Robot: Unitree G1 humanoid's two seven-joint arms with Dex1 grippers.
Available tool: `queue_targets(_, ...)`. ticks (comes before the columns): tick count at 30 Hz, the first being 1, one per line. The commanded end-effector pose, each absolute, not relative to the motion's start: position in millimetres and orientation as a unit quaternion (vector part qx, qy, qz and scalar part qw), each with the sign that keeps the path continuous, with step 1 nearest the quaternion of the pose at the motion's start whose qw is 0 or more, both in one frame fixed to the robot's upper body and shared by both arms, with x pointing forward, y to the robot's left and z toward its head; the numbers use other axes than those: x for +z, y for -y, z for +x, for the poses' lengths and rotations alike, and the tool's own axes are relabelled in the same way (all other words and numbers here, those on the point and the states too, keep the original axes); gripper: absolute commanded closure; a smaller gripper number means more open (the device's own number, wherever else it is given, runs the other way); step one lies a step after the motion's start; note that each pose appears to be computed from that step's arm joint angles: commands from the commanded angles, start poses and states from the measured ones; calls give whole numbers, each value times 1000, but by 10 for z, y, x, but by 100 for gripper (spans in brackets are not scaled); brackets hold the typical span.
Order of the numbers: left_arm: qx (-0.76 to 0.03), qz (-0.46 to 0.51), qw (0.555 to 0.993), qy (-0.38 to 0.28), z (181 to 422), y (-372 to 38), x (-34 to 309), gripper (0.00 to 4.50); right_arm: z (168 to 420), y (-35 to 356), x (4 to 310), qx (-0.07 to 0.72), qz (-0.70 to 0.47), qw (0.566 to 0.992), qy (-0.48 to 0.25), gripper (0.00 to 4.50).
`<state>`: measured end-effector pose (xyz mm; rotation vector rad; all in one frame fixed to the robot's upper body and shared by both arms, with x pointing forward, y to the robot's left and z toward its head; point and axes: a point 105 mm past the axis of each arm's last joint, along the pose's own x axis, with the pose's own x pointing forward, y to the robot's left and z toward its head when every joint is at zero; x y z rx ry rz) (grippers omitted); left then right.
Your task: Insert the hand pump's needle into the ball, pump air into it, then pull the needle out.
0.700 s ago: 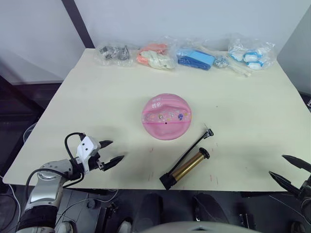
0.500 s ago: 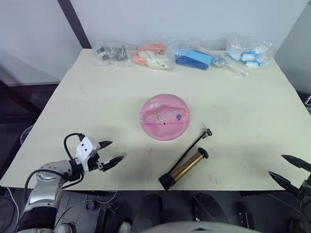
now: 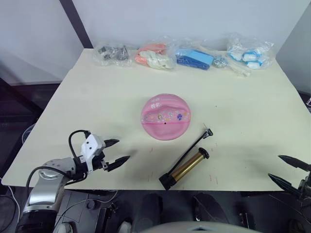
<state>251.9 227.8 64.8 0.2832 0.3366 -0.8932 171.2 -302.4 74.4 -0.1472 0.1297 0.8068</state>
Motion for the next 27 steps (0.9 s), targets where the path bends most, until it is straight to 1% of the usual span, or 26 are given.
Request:
queue_targets(1, -467, 138, 860, -151, 2473, -1956, 728, 0, 1704, 2850, 956, 427, -70, 901, -32, 13)
queue_targets(4, -490, 137, 847, -153, 2449, -1753, 743, 0, 1676, 2704, 1033, 456, -68, 887, -20, 13)
queue_targets(7, -520, 121, 832, -150, 2443, -1379, 771, 0, 1684, 2551, 1134, 486, -64, 872, -9, 13)
queue_targets(11, -529, 117, 826, -156, 2456, -1195, 774, 0, 1707, 2466, 1213, 499, -63, 865, -5, 13)
queue_targets(15, -519, 108, 831, -169, 2497, -1019, 706, 0, 1730, 2394, 1271, 508, -64, 859, 0, 13)
queue_targets(19, -496, 115, 842, -178, 2567, -842, 590, 0, 1743, 2337, 1328, 512, -63, 857, 5, 13)
queue_targets(21, -495, 121, 841, -179, 2561, -743, 544, 0, 1739, 2314, 1348, 512, -62, 856, 7, 13)
queue_targets(27, -462, 143, 856, -183, 2659, -617, 462, 0, 1703, 2293, 1358, 511, -59, 857, 7, 13)
